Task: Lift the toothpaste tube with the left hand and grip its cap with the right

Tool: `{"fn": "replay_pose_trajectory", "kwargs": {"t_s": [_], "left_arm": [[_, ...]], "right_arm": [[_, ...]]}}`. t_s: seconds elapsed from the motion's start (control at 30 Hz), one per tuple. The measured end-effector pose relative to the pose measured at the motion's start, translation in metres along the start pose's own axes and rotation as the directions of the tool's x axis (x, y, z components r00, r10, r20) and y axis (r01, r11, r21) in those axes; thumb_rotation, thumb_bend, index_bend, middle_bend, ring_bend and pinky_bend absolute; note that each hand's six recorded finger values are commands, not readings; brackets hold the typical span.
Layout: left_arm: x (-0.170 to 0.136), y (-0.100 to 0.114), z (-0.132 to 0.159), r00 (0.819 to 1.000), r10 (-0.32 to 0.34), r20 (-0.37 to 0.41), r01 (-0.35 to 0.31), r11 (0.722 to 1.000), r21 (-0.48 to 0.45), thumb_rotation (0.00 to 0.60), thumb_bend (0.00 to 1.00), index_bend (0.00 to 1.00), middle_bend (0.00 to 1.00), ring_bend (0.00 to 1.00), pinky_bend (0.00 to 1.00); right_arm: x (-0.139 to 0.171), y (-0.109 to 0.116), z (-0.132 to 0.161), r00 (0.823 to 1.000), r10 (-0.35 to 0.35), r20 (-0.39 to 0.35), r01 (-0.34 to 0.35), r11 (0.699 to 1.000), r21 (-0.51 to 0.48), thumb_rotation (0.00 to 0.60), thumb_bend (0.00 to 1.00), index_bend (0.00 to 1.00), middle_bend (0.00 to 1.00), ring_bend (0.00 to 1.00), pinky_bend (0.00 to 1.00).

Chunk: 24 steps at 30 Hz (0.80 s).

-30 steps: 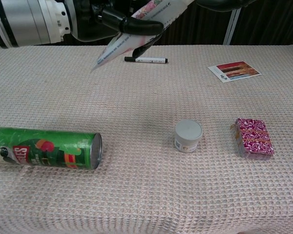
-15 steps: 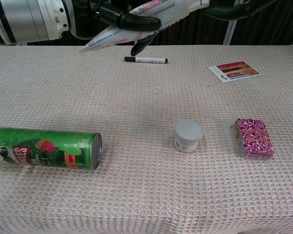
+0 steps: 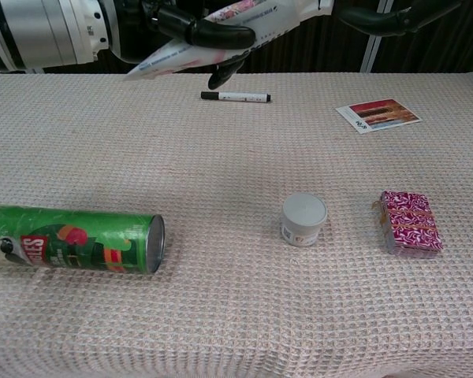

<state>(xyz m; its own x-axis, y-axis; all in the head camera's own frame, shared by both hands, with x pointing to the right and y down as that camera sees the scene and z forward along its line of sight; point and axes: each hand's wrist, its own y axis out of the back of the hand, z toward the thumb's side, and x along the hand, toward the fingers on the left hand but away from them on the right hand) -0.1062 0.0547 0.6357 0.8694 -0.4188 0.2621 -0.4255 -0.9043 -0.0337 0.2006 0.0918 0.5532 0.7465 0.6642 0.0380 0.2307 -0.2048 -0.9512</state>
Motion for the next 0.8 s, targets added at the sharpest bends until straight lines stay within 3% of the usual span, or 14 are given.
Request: {"fn": "replay_pose_trajectory", "kwargs": {"t_s": [0.8], "left_arm": [[-0.001, 0.006, 0.0, 1.0, 0.011, -0.004, -0.011, 0.998, -0.062, 0.534, 0.86, 0.71, 0.74, 0.63, 0.64]], "right_arm": [[0.014, -0.004, 0.005, 1.0, 0.022, -0.002, -0.022, 1.0, 0.011, 0.6, 0.29, 0.48, 0.34, 0.15, 0.12]]}}
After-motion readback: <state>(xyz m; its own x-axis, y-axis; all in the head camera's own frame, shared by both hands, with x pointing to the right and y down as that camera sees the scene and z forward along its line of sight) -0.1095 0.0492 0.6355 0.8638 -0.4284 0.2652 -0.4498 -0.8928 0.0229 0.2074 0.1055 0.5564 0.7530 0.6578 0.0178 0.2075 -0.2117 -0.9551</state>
